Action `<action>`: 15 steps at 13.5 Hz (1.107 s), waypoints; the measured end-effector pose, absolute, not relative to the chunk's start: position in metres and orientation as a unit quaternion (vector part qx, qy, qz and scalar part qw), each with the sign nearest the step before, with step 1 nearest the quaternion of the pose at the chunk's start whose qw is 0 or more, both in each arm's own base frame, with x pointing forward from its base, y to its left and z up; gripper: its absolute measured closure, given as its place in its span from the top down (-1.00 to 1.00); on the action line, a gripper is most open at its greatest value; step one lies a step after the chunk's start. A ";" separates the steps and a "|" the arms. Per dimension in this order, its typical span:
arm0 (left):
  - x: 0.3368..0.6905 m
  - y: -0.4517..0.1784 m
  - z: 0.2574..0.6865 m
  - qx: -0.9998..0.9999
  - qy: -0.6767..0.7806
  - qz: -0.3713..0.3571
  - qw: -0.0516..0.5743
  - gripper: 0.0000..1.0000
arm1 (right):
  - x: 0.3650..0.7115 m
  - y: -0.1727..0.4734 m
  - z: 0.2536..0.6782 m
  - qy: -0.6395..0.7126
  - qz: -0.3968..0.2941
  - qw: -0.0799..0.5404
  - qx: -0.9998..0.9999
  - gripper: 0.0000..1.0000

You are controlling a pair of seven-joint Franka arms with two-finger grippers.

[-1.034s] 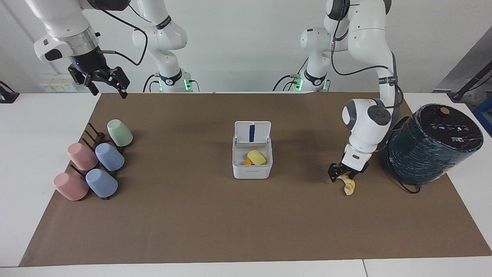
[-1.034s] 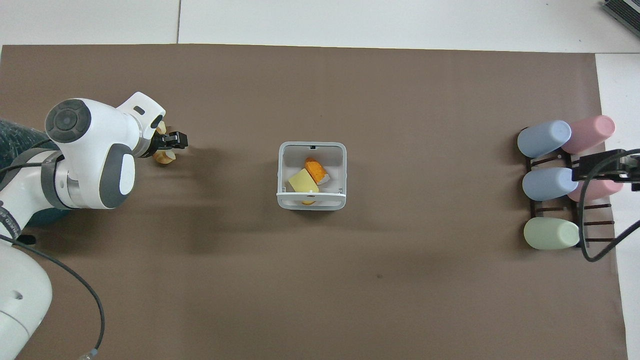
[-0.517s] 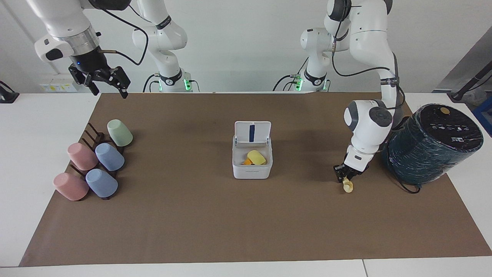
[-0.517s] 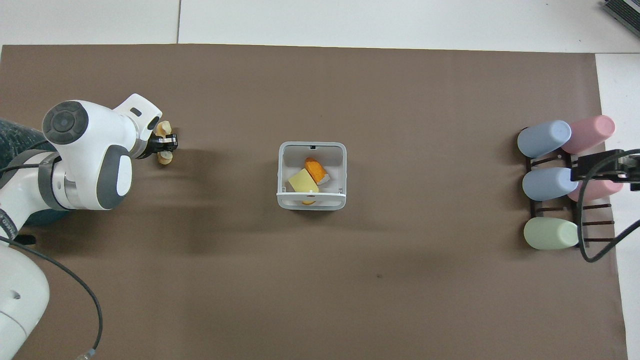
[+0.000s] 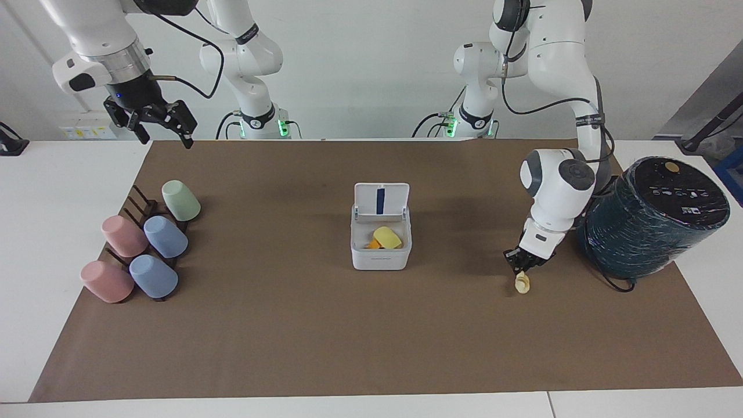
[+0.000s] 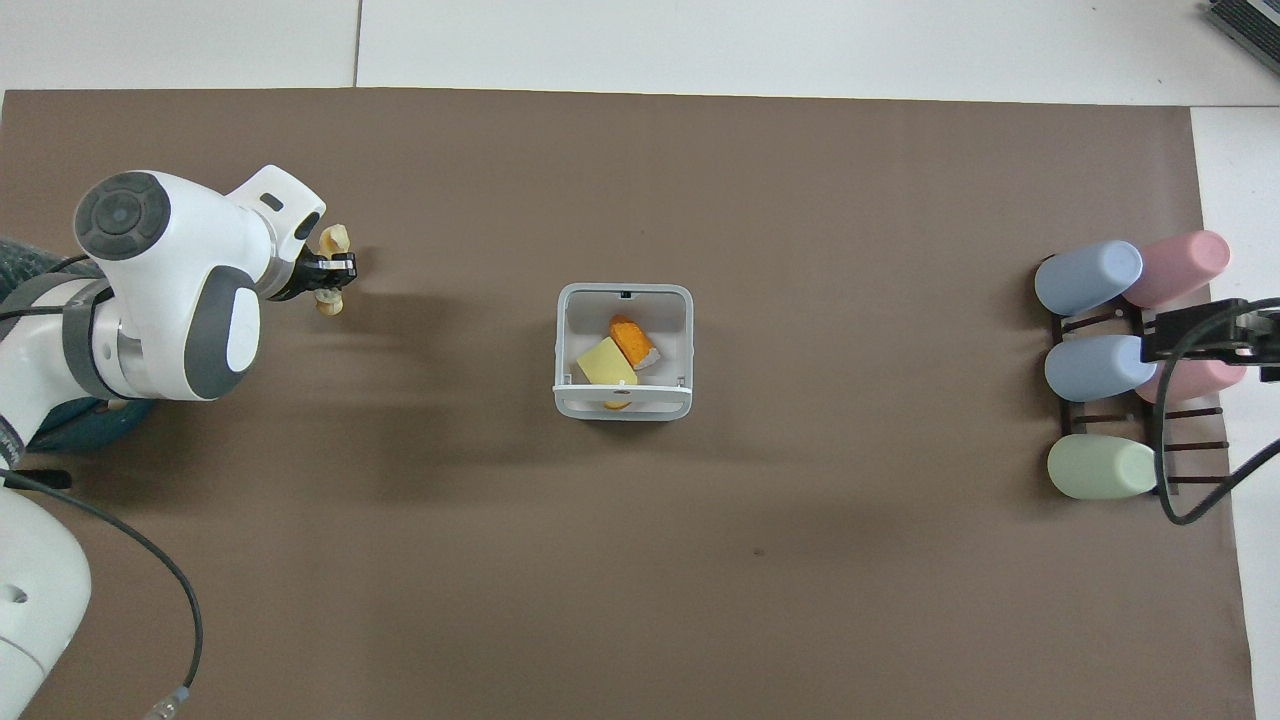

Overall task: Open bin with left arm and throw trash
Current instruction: 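Carry the croissant over the bin with the left gripper and release it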

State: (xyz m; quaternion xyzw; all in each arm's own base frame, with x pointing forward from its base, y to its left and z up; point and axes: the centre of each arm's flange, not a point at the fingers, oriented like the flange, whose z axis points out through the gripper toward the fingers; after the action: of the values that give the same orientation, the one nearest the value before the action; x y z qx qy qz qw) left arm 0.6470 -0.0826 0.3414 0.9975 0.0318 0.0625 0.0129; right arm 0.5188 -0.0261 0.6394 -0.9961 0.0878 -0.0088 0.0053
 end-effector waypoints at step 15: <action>0.573 -0.358 0.439 0.990 0.133 0.019 0.032 -0.81 | 0.519 -0.026 0.639 0.088 -0.009 0.005 -0.996 1.00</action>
State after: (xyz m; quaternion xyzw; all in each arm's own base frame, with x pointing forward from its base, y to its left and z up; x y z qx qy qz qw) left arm 0.5729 -0.3582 0.4387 0.9904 0.1327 0.0191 0.0324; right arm 0.5188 -0.0261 0.6394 -0.9961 0.0878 -0.0088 0.0053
